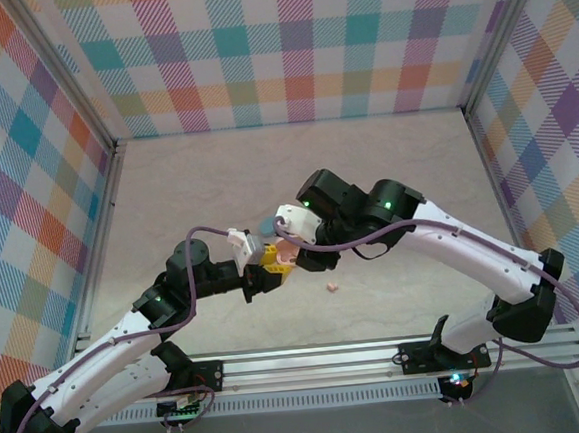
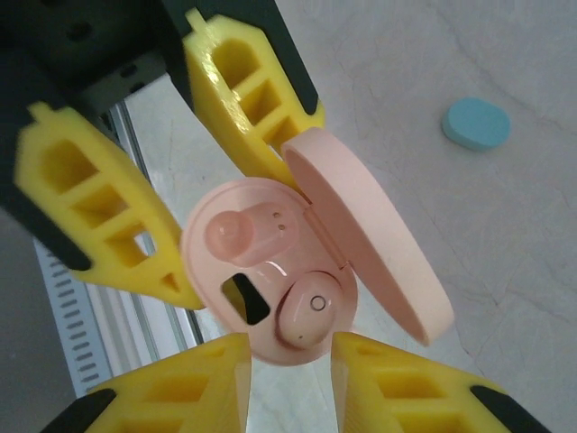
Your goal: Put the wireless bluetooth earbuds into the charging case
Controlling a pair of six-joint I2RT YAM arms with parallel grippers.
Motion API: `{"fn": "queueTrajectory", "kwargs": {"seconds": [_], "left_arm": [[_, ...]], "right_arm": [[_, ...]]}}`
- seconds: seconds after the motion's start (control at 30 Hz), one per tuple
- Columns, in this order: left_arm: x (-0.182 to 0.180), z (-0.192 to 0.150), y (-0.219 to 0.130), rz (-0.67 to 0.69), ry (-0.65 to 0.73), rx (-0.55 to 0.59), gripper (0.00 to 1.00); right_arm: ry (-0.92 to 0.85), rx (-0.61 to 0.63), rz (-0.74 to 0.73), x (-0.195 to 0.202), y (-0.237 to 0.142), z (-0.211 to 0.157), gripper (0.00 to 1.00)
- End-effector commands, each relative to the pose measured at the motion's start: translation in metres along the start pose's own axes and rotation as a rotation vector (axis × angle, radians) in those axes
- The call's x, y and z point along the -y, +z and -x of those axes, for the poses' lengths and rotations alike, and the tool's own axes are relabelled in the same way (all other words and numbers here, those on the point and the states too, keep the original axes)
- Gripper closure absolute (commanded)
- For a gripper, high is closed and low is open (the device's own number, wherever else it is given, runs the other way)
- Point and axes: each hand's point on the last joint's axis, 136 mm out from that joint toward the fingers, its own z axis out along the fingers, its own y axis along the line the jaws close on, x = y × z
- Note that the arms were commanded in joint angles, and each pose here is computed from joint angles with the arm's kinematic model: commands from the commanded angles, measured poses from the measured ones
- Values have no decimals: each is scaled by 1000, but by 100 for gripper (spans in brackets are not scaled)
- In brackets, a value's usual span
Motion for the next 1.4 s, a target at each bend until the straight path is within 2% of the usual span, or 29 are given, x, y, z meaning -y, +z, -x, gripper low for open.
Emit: {"fn": "queueTrajectory", "kwargs": {"seconds": [0.0,0.27,0.57,0.77,1.37], "left_arm": [[3,22,-5,15,64,93,78],[-2,27,-15,70,54,134,78],[1,29,-18,61,39,145,78],[4,31,-21,55,39,156,78],[5,37,-23,54,48,171,78]], "right_arm": [[29,124,9,-5,-32,22,69],[236,225,62,9,-56,32,72],[347,284,198,-1,-31,50,79],[375,274,227,-3,-18,51,81],[342,168,151,5,5,16,84]]}}
